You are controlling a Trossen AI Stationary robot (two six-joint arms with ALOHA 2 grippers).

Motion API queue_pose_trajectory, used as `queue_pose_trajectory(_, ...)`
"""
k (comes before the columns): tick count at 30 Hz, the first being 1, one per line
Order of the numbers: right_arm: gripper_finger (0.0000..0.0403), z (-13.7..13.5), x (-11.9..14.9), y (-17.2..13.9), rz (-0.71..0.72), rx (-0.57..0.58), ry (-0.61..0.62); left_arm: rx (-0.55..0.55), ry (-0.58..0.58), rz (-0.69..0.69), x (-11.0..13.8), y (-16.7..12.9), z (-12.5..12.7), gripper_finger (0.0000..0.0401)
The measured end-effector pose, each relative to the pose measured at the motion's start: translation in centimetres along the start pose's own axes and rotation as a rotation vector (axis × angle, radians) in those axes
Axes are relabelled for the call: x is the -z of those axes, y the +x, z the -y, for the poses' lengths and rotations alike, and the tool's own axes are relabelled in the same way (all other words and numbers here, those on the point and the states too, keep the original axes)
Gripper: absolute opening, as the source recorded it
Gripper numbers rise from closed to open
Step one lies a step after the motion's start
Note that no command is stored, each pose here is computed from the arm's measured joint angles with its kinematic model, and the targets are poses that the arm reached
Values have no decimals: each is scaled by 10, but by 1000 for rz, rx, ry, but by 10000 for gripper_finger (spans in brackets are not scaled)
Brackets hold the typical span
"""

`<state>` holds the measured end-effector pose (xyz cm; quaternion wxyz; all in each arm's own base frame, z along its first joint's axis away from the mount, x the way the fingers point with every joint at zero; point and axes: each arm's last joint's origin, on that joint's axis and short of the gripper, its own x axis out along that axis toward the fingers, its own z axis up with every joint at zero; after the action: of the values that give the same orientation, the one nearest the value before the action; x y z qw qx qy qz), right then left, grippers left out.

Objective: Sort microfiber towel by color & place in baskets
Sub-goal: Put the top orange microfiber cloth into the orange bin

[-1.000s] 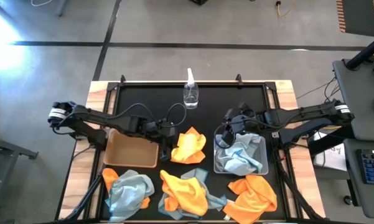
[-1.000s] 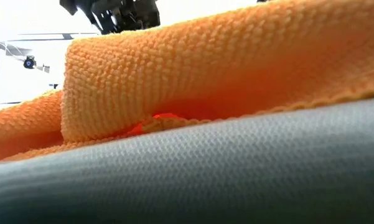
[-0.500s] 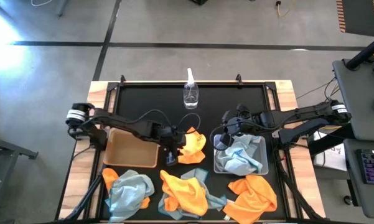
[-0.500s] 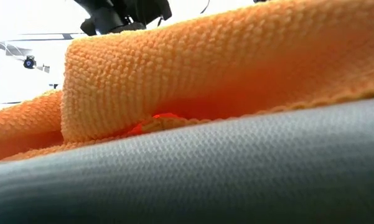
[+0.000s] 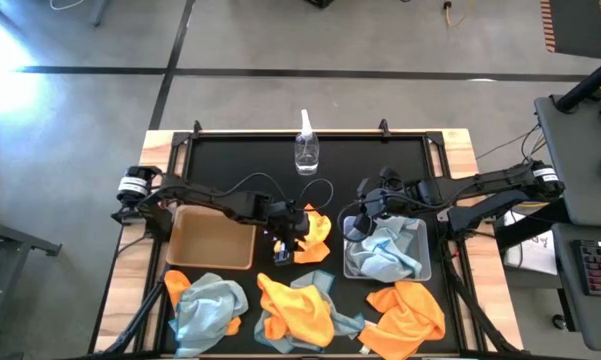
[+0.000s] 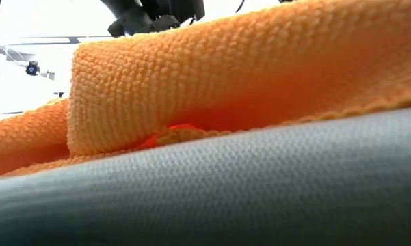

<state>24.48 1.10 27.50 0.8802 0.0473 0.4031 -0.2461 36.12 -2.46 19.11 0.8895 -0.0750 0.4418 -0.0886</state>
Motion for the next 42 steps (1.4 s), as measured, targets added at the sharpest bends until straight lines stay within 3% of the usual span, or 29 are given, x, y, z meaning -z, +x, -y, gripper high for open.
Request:
queue_pose_trajectory(22,118,1,2,0,-15,6,-8,-48,-43,-110,17,42,-37,135)
queue_pose_trajectory(31,118,1,2,0,-15,6,-7,-50,-53,-117,19,46,-40,133)
queue_pose_trajectory(36,118,1,2,0,-15,6,-7,-51,-57,-123,19,46,-40,107)
queue_pose_trajectory(42,118,1,2,0,-15,6,-7,-52,-60,-135,20,46,-40,45)
